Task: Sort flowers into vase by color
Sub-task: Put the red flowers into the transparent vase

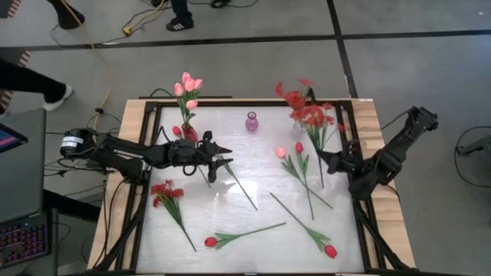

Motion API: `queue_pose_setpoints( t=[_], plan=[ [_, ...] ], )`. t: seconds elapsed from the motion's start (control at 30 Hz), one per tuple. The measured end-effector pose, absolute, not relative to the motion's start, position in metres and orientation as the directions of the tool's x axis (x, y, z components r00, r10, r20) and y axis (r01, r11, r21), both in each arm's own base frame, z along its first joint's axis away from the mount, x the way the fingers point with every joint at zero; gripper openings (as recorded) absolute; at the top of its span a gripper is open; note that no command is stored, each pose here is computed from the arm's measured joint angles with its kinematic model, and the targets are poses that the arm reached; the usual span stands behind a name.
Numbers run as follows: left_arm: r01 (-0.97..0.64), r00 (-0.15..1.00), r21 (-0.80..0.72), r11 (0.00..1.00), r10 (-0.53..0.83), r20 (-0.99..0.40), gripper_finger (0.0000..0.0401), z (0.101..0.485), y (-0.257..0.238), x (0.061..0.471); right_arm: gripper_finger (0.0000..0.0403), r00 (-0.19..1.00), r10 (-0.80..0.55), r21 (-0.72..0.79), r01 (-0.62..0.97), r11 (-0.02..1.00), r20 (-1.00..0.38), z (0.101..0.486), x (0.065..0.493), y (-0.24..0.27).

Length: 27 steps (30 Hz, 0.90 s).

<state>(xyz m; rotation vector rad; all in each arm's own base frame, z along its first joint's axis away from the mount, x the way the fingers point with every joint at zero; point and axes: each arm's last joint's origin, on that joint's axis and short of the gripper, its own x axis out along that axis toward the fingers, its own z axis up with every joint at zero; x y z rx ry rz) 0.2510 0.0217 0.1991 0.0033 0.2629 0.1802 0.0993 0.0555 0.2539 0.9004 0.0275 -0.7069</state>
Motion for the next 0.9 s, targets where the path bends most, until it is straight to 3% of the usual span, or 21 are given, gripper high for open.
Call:
queue_pose_setpoints(
  t=[0.23,0.5,0.63,0.9],
  plan=[
    [-0.152,0.952,0.043,0.987,0.158,-0.261,0.0139,0.199,0.021,0.251,0.0031,0.756,-0.633,0.579,0.594,0.558,-0.165,0.269,0.103,0.051],
    [-0.143,0.938,0.067,0.987,0.157,-0.309,0.0139,0.194,0.021,0.250,0.0031,0.639,-0.769,0.516,0.660,0.546,-0.004,0.280,0.084,0.032],
    [-0.141,0.932,0.068,0.988,0.155,-0.327,0.0139,0.193,0.021,0.249,0.0032,0.538,-0.843,0.569,0.694,0.441,-0.002,0.279,0.072,0.012],
    [-0.138,0.931,0.075,0.988,0.155,-0.330,0.0139,0.192,0.021,0.249,0.0032,0.169,-0.986,0.559,0.817,0.140,-0.001,0.271,0.069,-0.018]
  ],
)
